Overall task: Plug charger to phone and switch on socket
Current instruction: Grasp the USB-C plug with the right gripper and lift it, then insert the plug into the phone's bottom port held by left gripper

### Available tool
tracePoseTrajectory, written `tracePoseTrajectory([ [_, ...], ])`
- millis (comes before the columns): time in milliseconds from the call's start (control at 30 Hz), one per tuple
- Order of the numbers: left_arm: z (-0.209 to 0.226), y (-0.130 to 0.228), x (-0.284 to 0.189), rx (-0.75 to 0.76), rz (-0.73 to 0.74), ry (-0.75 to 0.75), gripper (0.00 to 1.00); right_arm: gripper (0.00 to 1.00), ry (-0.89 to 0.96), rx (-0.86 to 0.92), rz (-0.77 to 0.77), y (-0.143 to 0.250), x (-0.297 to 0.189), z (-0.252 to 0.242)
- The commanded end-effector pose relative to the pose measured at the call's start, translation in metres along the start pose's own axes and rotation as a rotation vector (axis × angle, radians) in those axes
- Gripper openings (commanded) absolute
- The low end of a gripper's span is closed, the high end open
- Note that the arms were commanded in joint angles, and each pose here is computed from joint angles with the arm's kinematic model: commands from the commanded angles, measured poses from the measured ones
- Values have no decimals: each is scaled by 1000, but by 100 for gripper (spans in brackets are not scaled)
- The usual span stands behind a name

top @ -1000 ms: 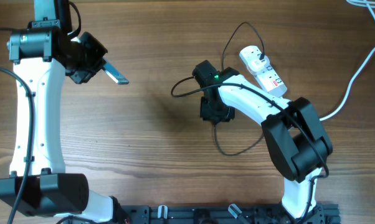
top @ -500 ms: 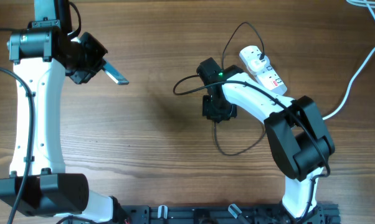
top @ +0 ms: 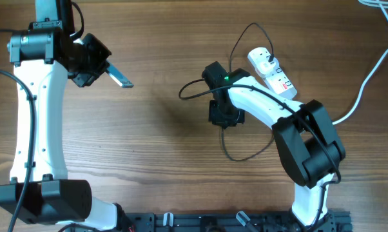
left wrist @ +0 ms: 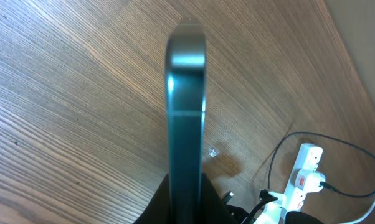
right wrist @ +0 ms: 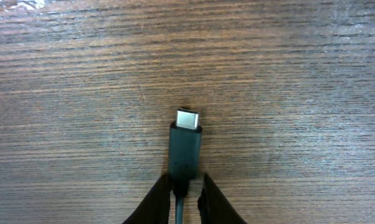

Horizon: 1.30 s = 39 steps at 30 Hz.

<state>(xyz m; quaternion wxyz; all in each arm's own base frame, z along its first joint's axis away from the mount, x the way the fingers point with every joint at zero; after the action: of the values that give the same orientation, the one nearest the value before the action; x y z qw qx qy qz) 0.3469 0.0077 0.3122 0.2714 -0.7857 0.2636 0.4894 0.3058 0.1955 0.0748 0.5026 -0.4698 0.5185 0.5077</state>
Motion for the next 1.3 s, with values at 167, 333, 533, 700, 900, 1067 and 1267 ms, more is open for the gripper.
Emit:
tracePoseTrajectory([
  [167, 0, -1, -1, -2, -12, -6, 4, 17, 41, 9, 56, 8, 22, -3],
  [333, 0, -1, -1, -2, -12, -6, 4, 13, 41, 6, 55, 8, 22, -3],
  [533, 0, -1, -1, -2, -12, -6, 4, 6, 34, -19, 47, 6, 22, -2],
  [700, -2, -2, -1, 3, -14, 15, 4, 4, -5, -25, -10, -8, -4, 6],
  [900, -65, 17, -26, 450, 199, 699, 4, 4, -466, -370, -148, 32, -152, 28],
  [1067, -83, 25, -48, 559, 269, 978, 4, 4, -608, -508, -293, 87, -224, 30],
  [1267, -111, 62, -48, 692, 334, 1043, 4, 4, -632, -492, -396, 105, -245, 44],
])
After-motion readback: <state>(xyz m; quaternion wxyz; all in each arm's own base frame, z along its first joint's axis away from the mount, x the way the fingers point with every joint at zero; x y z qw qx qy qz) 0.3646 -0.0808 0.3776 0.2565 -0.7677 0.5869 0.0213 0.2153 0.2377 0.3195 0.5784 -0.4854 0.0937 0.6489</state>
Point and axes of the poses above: each gripper's point midway between its finger pads, its own x axis out along the fingers, its own z axis along the line the jaws close on, y = z × x, the point moved 8 cm from there along -x, back along the fingers, and after that the axes turned 1 degree about -x, right-handed, at the moved point
